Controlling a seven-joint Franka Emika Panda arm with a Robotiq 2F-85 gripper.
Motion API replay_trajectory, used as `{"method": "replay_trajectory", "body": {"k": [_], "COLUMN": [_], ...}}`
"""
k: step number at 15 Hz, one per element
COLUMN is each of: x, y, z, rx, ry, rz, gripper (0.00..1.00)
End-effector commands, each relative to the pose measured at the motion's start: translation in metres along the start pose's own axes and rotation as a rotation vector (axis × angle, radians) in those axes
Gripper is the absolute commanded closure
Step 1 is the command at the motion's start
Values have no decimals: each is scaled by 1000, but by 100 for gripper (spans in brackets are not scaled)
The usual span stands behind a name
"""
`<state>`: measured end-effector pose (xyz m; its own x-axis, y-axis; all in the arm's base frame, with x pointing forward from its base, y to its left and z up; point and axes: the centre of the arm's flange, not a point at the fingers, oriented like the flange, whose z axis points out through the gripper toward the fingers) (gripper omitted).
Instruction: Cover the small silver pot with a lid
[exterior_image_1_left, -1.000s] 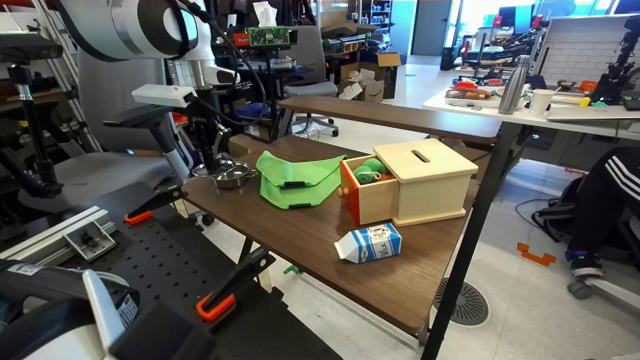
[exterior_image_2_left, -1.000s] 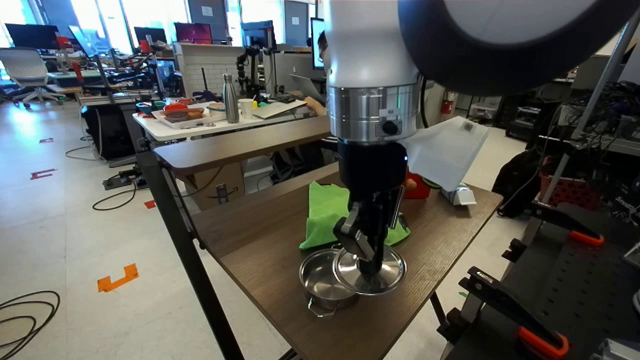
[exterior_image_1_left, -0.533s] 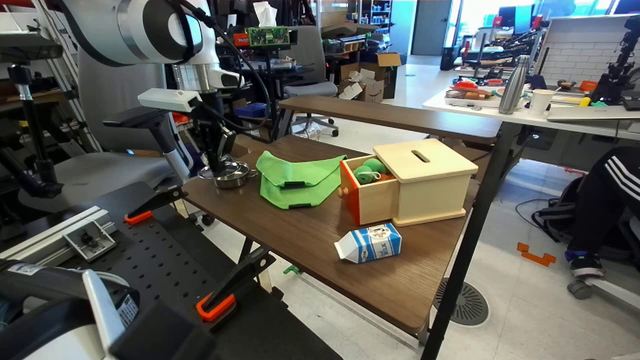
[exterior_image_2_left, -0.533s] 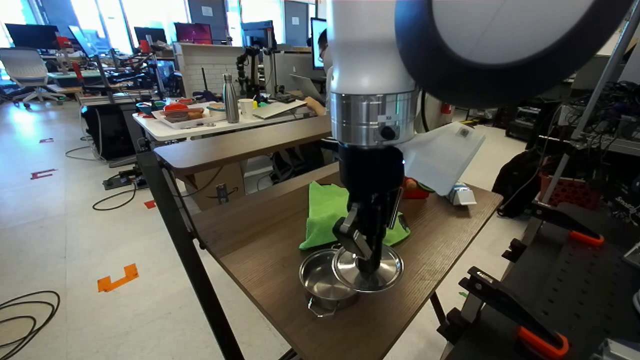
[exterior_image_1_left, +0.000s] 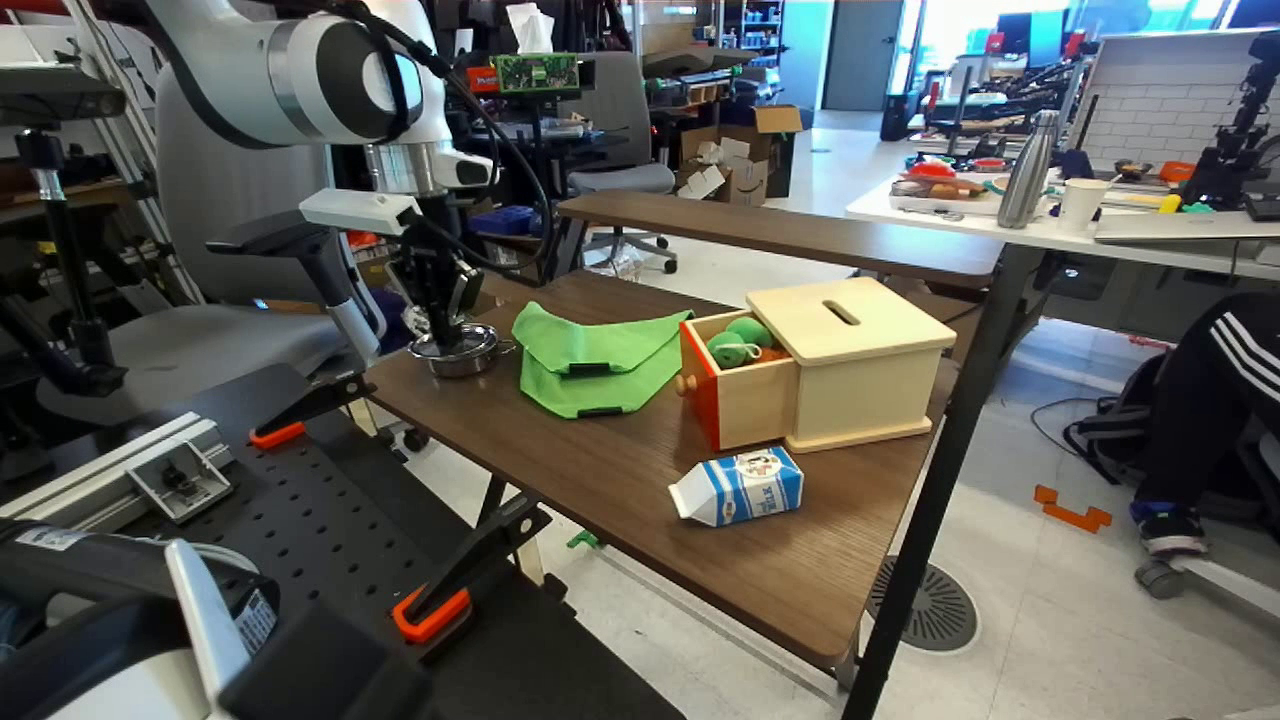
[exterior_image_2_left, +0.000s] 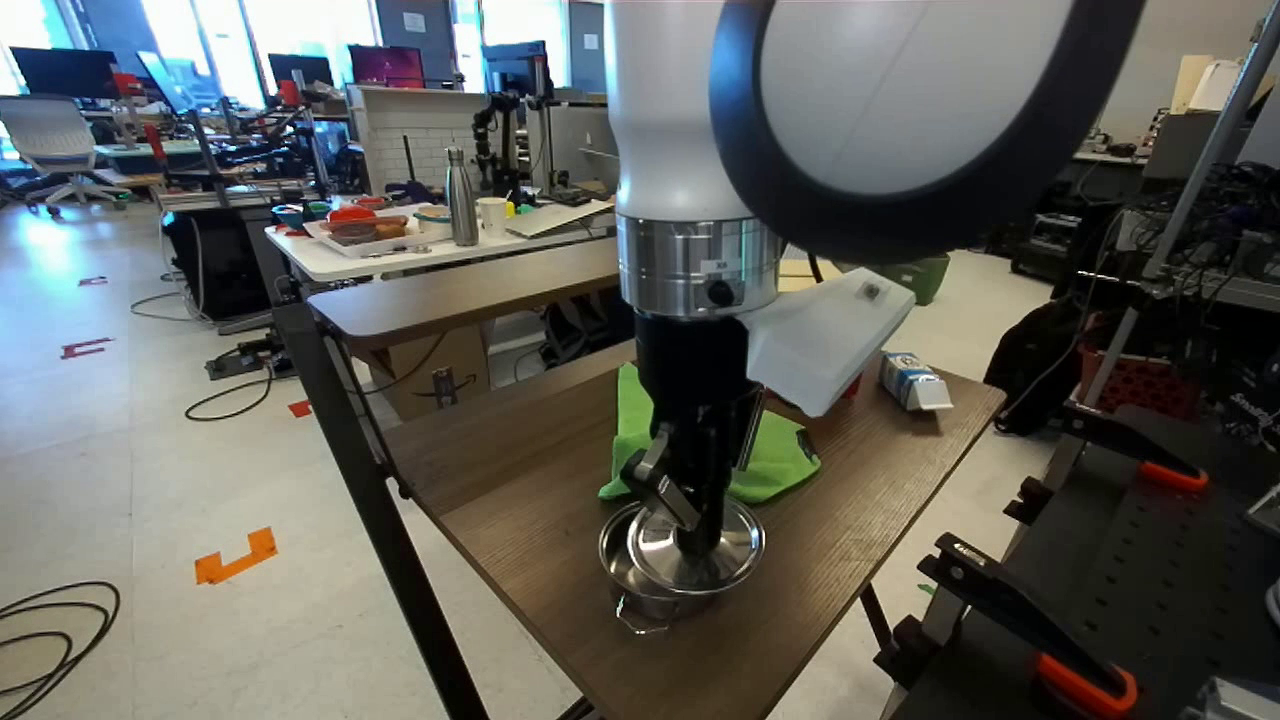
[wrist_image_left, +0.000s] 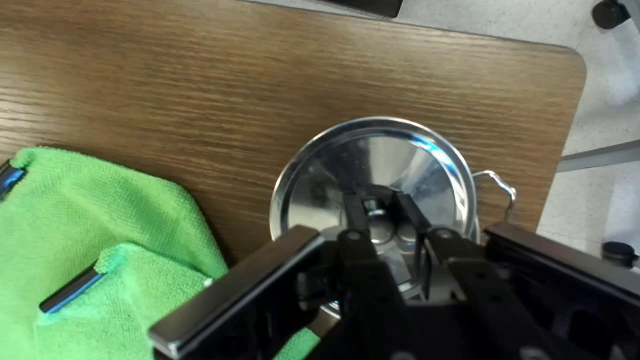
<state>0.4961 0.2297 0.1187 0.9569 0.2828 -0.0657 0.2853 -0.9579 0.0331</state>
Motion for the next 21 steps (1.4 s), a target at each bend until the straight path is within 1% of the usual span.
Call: {"method": "replay_trajectory", "body": {"k": [1, 5, 11, 21], "x": [18, 23, 21, 18], "y": [-13, -20, -12, -9], "z": [3, 4, 1, 18], "rx": [4, 12, 20, 15], "ry": [24, 41, 46, 9], "rz": [1, 3, 21, 26], "gripper": [95, 95, 95, 95]}}
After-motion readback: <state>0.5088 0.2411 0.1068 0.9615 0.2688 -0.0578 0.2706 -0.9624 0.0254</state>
